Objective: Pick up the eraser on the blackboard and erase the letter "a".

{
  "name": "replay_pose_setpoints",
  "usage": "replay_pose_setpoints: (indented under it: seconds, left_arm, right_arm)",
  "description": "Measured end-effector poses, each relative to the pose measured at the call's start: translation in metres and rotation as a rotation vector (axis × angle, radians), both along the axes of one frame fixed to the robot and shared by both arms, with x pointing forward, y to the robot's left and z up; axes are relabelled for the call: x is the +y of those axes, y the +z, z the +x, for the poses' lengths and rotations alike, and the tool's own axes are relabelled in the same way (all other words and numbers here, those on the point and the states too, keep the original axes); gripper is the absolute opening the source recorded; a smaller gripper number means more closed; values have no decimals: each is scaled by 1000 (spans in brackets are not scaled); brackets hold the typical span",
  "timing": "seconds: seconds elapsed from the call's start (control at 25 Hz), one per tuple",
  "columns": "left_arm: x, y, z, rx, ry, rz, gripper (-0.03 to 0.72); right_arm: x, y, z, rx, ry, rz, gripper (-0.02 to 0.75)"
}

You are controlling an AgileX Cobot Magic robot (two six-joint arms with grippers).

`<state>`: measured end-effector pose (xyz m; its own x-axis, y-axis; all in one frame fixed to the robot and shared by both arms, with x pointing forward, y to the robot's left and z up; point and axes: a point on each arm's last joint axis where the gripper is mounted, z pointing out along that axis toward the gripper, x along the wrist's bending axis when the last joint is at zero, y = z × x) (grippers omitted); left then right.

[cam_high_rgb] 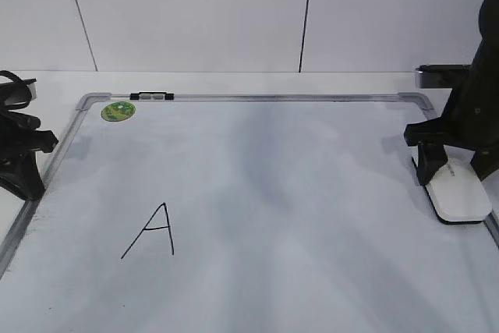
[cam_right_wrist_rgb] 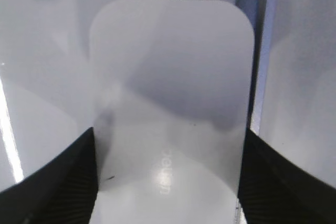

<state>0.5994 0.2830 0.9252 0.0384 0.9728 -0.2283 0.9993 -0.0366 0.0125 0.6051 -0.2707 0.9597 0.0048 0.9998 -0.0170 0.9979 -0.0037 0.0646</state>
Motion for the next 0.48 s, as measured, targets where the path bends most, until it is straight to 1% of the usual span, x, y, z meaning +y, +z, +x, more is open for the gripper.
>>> replay_pose_setpoints:
  seconds: [0.48]
  left_arm:
    - [0, 0, 0, 0, 0, 0, 40]
  right_arm:
    - [0, 0, -3, 31, -6, -3, 571]
